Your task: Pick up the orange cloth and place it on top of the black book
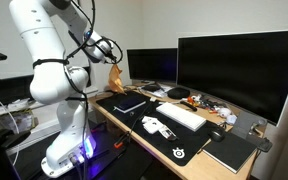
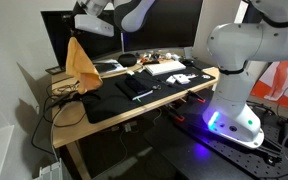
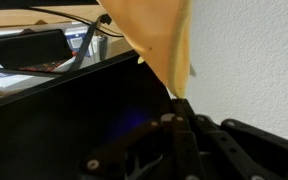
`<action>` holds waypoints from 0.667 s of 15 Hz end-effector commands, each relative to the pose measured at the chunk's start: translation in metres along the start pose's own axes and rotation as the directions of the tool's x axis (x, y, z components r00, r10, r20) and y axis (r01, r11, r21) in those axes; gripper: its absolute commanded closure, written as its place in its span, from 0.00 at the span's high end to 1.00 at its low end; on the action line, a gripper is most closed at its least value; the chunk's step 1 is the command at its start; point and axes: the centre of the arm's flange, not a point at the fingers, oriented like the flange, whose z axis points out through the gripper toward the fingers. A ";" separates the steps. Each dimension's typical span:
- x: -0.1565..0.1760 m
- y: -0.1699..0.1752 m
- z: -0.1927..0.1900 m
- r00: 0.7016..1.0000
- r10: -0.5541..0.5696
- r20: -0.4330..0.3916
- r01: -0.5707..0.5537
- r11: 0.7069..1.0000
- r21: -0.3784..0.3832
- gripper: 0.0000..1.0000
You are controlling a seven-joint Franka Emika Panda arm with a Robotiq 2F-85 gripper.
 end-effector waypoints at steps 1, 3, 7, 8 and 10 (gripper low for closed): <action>0.000 0.000 0.000 1.000 0.000 0.000 0.000 1.000 0.000 0.01; 0.000 0.000 0.000 1.000 0.000 0.000 0.000 1.000 0.000 0.00; 0.018 0.019 0.000 0.999 0.031 -0.025 -0.031 1.000 0.000 0.00; 0.023 0.027 -0.001 0.999 0.041 -0.026 -0.041 0.999 -0.002 0.00; 0.034 0.047 -0.006 0.998 0.059 -0.030 -0.060 0.998 -0.005 0.00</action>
